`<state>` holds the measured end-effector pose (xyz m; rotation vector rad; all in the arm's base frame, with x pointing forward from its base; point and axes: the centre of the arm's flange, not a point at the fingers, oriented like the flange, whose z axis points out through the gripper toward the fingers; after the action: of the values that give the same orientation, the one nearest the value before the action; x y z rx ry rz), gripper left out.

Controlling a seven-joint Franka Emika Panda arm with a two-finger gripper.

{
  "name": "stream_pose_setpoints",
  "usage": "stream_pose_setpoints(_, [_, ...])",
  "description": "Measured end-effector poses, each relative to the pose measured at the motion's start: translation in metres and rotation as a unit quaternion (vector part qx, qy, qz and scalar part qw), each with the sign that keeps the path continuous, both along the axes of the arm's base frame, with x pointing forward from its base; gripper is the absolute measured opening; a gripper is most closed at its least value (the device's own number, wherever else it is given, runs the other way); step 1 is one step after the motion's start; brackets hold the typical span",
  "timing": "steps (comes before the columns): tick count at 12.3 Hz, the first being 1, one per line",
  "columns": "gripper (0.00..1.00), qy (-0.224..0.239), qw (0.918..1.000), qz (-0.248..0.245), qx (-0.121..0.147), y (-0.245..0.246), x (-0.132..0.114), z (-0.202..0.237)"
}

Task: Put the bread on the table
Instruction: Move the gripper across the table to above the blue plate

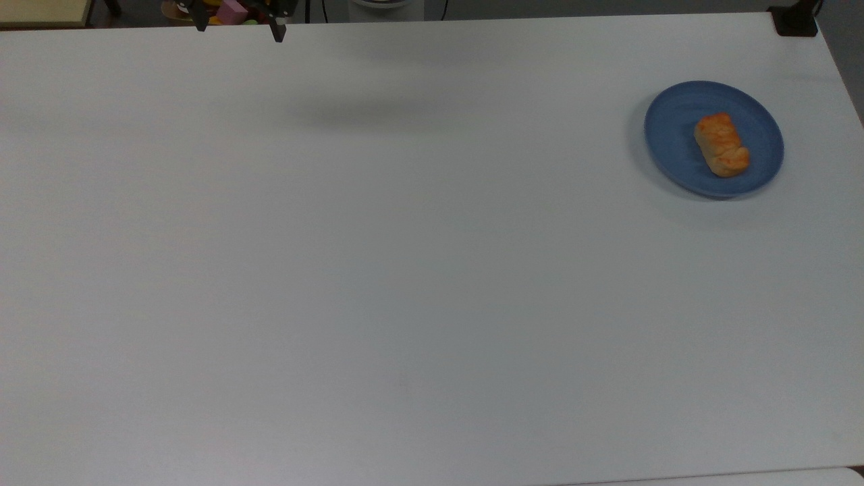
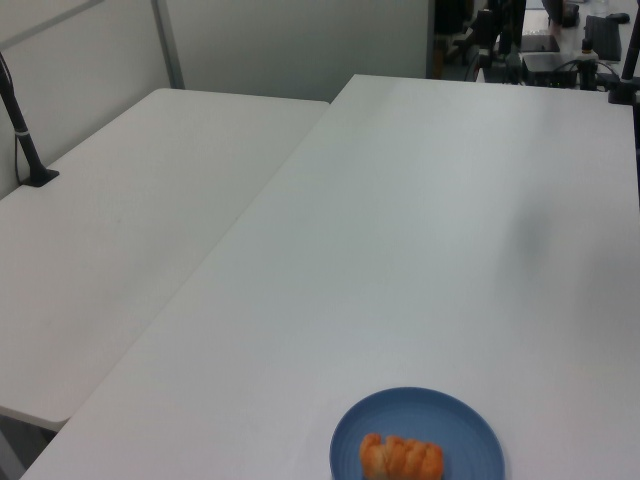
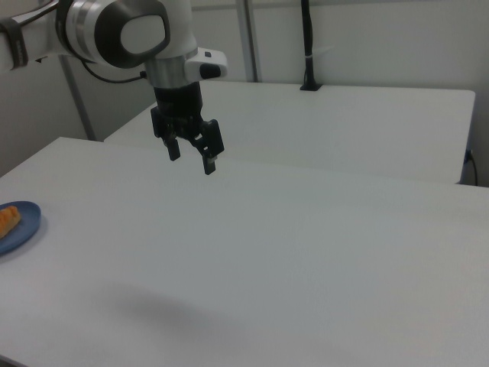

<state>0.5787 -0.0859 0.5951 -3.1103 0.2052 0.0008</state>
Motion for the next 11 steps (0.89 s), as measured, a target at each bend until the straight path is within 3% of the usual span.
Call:
stream_pose_setpoints(8, [1.00, 0.000, 1.0000, 0.000, 0.000, 0.000, 0.000, 0.000])
stream_pose_setpoints(11, [1.00, 0.001, 1.0000, -0.001, 0.001, 0.040, 0.005, 0.000])
